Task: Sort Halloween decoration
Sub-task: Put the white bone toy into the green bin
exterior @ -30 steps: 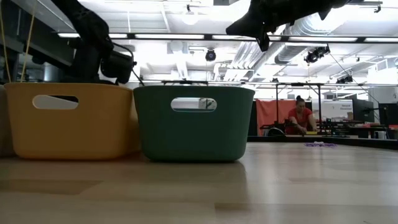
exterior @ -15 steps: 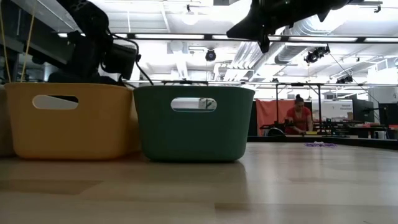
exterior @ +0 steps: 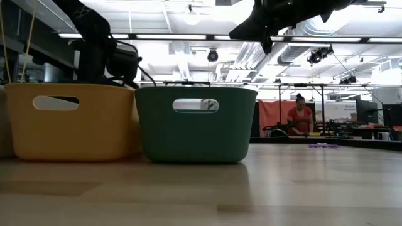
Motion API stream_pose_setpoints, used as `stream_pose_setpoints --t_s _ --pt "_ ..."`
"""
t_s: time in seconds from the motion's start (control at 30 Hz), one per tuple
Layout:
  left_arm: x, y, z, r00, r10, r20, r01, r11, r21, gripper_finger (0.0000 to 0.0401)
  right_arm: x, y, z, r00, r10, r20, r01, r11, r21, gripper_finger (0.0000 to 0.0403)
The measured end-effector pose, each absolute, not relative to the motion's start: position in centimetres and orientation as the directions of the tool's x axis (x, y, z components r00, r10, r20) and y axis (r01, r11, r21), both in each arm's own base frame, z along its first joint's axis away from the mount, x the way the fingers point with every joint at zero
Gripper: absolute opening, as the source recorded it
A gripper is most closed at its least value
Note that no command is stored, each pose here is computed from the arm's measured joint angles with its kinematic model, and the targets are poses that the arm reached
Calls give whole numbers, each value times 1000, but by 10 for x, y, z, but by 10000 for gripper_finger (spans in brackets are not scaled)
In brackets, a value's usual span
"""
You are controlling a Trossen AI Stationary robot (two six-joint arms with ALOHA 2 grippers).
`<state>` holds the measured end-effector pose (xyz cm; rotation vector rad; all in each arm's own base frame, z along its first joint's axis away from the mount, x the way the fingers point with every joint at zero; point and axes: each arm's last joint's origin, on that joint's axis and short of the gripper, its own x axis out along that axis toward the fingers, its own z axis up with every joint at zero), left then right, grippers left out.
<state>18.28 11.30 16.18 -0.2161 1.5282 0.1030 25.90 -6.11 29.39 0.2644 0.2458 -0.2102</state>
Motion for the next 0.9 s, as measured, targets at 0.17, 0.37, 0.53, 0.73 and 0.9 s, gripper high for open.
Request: stream_pose_setpoints --t_s 0.17,0.37,0.53,0.73,0.9 --pt "184 113 162 58 -61 -996 -188 980 -71 177 259 -60 294 948 -169 -268 234 944 231 0" --pt "180 110 154 51 -67 -996 -213 974 -76 177 258 -60 290 936 -166 -311 244 942 231 0" --pt "183 113 153 84 -38 -996 -225 973 -56 177 257 -60 287 925 -164 -342 251 940 230 0" --pt "178 110 145 67 -48 -997 -191 980 -60 177 257 -60 286 922 -162 -352 253 940 230 0" --pt "179 109 145 69 -47 -997 -191 980 -60 177 256 -60 284 916 -161 -367 257 939 229 0"
